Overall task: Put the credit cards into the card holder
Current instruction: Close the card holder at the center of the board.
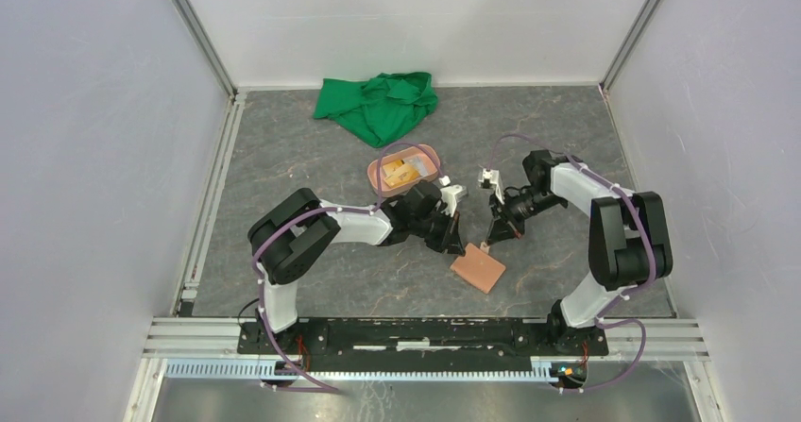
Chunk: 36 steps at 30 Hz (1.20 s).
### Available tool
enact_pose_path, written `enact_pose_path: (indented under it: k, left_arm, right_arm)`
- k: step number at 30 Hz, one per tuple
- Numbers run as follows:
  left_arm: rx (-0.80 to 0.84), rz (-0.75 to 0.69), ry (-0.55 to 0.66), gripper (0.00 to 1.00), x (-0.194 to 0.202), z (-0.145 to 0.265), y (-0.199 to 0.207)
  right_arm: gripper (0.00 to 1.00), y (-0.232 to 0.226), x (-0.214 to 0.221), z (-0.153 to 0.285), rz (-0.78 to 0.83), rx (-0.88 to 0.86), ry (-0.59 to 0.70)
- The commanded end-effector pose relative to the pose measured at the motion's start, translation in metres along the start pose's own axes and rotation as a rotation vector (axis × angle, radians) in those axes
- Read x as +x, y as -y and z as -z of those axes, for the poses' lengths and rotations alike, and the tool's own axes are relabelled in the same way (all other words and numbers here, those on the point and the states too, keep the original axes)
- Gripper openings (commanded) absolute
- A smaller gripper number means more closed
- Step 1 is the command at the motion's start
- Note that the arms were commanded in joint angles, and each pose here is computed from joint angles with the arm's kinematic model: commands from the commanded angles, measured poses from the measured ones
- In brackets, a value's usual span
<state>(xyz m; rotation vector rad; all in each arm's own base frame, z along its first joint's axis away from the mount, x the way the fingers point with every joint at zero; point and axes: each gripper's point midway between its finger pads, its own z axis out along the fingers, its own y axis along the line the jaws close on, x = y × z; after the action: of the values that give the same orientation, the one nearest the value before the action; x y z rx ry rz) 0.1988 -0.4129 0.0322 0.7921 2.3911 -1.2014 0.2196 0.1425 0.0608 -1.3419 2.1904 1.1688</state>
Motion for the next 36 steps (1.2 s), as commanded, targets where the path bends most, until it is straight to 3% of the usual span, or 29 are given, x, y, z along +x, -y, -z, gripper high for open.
enact_pose_path:
  k: [1, 13, 36]
  left_arm:
    - [-0.040, -0.009, 0.005, 0.03, -0.002, -0.001, -0.004]
    - [-0.042, 0.042, 0.029, 0.02, -0.005, 0.000, -0.001]
    - [-0.020, 0.059, 0.041, 0.02, -0.006, 0.000, 0.008]
  right_arm:
    - [0.00, -0.018, 0.005, -0.002, 0.098, -0.024, -0.039]
    - [0.00, -0.039, 0.029, -0.019, 0.146, -0.052, -0.110]
    - [0.00, -0.047, 0.028, -0.032, 0.168, -0.087, -0.133]
